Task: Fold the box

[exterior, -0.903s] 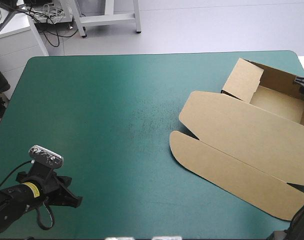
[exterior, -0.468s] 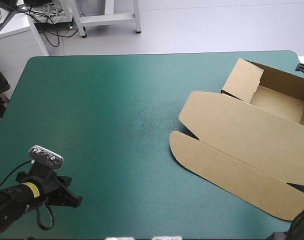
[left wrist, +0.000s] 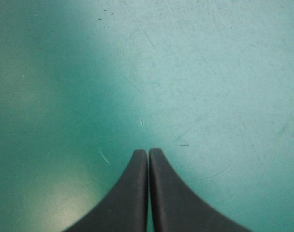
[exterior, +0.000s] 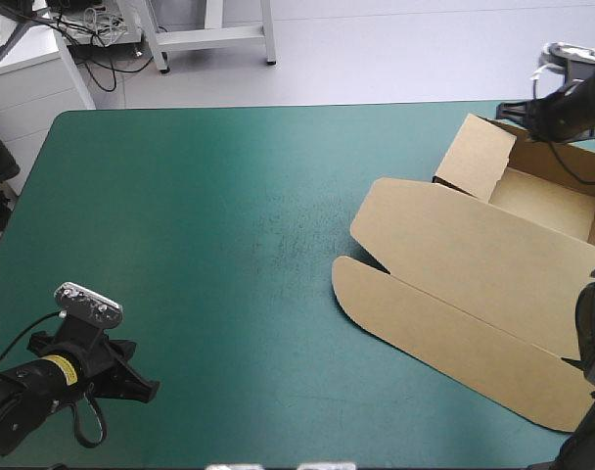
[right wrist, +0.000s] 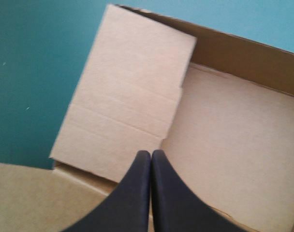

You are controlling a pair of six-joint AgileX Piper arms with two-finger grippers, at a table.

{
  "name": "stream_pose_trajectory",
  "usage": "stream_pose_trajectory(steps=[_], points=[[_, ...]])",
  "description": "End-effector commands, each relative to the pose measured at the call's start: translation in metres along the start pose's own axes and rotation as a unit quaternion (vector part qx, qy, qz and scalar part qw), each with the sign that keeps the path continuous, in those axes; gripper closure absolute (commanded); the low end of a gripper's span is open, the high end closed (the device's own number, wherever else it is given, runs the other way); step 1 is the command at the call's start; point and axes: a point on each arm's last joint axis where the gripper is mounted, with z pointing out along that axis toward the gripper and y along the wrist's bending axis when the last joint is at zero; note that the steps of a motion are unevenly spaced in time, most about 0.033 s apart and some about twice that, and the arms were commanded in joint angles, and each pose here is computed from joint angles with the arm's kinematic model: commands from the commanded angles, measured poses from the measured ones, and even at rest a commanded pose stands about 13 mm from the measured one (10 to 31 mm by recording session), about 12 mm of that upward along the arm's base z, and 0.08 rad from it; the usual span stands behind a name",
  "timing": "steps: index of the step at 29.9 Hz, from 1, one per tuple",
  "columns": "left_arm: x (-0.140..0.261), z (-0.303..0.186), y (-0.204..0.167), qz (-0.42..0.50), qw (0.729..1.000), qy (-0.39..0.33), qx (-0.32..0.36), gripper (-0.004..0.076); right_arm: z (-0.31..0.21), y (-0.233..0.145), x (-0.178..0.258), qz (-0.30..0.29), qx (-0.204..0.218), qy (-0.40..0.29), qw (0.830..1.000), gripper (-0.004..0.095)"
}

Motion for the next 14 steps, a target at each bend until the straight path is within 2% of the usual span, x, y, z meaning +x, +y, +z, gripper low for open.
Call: stream_pose_trajectory(steps=[1,4,9,14], points=[[-0.01,-0.006,0.0,0.003,0.999,-0.041,0.001,0.0734,-0.044,0.037,0.002,-0.055,0.005,-0.047,0.997,0.0926],[-0.011,-0.006,-0.001,-0.006,0.999,-0.044,0.004,0.0734,-0.056,0.064,0.007,-0.098,0.009,-0.058,0.993,0.0927],[-0.011,-0.007,-0.004,-0.023,0.999,-0.044,0.021,0.0734,-0.086,0.098,0.024,-0.147,-0.028,-0.079,0.986,0.0926],[-0.006,-0.001,-0.004,-0.023,0.999,-0.033,0.021,0.0734,-0.107,0.1,0.048,-0.175,-0.04,-0.082,0.98,0.0927]])
